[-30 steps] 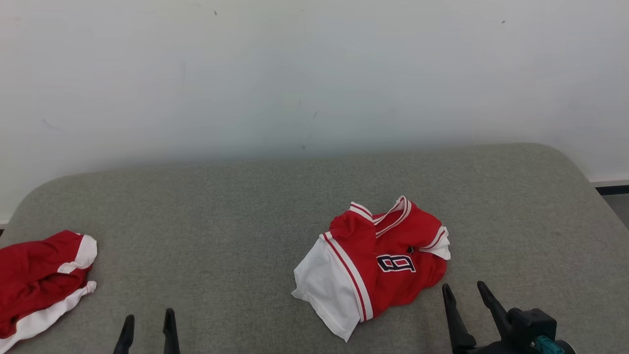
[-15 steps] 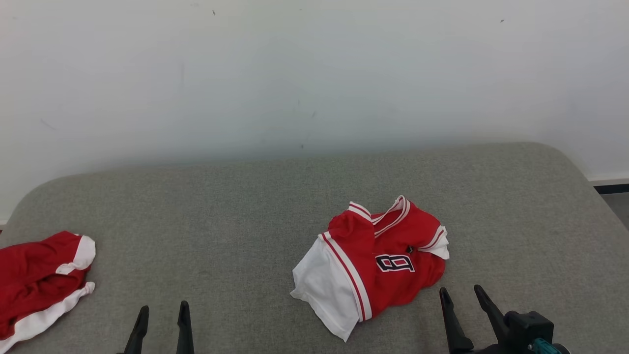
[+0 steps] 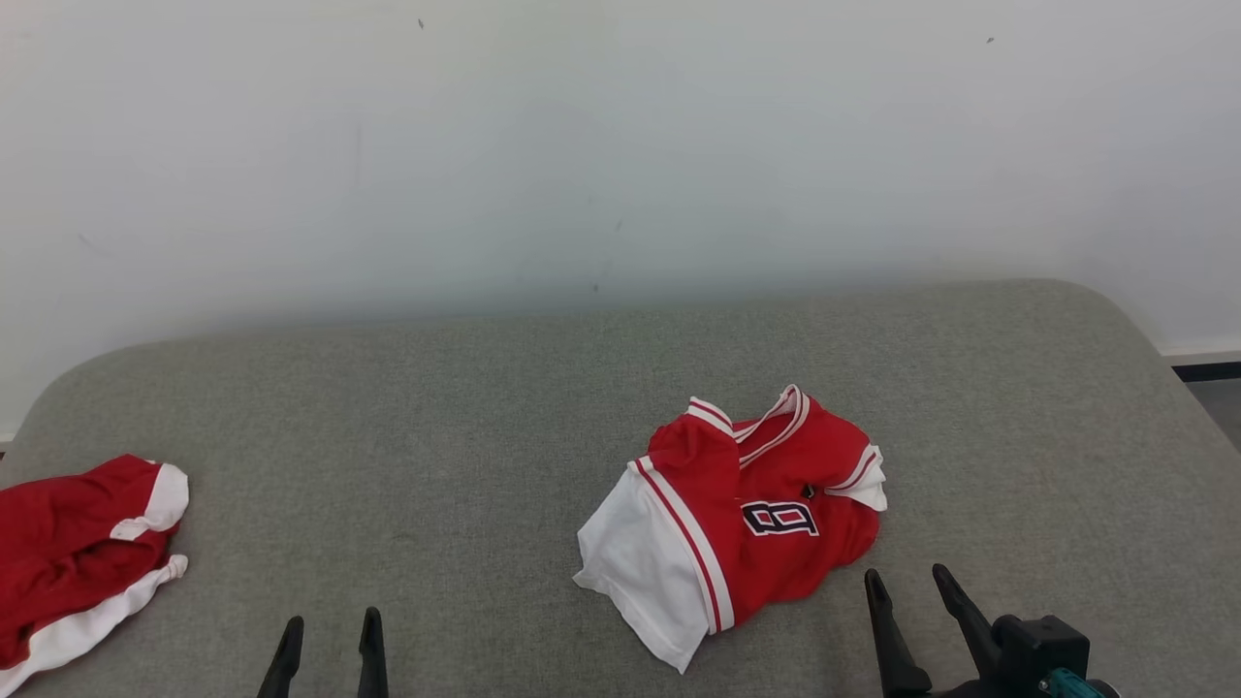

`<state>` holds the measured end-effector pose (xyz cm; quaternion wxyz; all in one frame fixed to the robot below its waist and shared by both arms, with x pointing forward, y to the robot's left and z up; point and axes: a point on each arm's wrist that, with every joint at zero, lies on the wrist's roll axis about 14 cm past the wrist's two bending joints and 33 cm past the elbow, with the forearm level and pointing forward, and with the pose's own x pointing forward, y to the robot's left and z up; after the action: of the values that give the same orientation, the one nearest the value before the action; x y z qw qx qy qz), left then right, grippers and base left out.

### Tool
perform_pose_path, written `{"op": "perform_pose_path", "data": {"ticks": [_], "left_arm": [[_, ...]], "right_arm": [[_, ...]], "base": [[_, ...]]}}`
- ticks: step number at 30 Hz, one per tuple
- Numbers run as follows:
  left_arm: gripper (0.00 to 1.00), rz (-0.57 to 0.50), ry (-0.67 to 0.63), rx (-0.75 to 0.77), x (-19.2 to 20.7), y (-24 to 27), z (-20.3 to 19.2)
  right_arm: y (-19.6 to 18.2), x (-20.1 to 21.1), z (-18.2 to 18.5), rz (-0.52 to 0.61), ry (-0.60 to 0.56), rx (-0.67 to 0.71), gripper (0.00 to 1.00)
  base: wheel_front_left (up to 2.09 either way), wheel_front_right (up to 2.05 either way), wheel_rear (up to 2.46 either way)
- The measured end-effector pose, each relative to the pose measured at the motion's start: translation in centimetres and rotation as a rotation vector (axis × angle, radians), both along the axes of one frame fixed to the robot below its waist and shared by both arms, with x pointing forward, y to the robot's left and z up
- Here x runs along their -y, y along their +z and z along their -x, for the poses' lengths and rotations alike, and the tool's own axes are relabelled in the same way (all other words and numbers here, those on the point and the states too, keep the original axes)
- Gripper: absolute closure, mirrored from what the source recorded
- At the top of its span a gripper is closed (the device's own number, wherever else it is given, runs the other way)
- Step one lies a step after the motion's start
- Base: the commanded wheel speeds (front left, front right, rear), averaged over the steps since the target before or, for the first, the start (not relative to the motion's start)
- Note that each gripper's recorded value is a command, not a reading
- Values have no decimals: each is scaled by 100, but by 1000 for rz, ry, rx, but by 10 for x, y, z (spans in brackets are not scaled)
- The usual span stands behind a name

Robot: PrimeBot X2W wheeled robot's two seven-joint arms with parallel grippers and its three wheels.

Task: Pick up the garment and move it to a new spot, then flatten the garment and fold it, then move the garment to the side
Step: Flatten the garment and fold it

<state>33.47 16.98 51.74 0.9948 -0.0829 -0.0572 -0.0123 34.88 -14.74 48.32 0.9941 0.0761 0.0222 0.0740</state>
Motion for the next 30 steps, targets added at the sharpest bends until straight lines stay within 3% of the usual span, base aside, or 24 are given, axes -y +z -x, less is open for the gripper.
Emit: {"op": "perform_pose_path", "data": {"ticks": [5,9,17,26,30], "left_arm": [[0,-4,2,-16,0,-4,1],[0,-12,-2,-26,0,-5,0],[0,-30,5,-40,-6,-9,-1],[0,-36,9,-76,-10,-21,5],[0,-34,14,-90,-12,-26,8]], "right_arm": [[3,-13,-7,4,41,-7,0],[21,-44,-27,43,148,-33,0],[38,-82,-68,88,286,-224,0],[40,-91,-105,194,305,-360,0],[21,-95,-109,254,317,-438,0]], "base": [[0,0,0],[0,0,0],[0,0,0],[0,0,0],[0,0,0]]}}
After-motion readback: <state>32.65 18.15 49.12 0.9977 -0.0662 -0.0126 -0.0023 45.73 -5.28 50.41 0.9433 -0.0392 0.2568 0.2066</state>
